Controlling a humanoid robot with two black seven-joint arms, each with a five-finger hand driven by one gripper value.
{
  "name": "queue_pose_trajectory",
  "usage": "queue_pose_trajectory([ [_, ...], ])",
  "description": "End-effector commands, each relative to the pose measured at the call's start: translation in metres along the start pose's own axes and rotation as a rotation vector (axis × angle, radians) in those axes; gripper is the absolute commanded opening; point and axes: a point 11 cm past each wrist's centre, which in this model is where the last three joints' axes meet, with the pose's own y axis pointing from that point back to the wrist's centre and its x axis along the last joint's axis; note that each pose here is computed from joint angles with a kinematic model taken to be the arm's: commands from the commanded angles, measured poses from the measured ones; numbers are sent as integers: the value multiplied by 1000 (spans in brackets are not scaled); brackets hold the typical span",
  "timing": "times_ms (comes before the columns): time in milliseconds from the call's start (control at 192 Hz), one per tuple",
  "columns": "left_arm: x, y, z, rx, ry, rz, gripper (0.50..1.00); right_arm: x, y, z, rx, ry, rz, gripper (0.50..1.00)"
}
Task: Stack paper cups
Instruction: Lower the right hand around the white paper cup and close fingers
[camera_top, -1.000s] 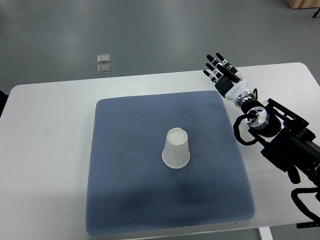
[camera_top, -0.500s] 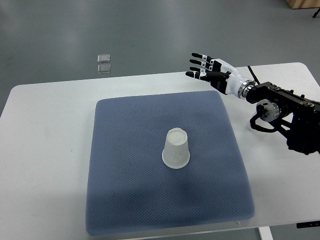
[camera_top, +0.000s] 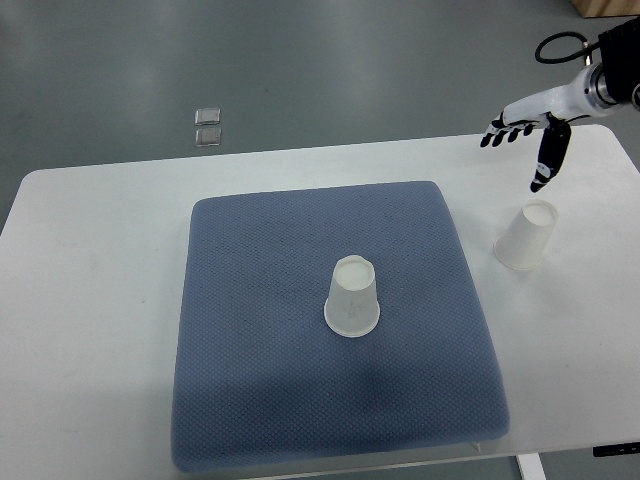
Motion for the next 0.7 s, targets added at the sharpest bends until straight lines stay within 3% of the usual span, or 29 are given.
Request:
queue_pose_trajectory([
  [0, -2, 0, 0, 0, 0, -6, 1000, 4, 40, -15, -37, 104, -70, 924],
  [109, -2, 0, 0, -1, 2, -6, 1000, 13, 64, -33, -29, 147, -71, 924],
  [292, -2, 0, 0, -1, 2, -5, 1000, 11, 62, -31, -34, 143, -81, 924],
  [692, -2, 0, 0, -1, 2, -3, 1000, -19, -10, 15, -93, 59, 76, 924],
])
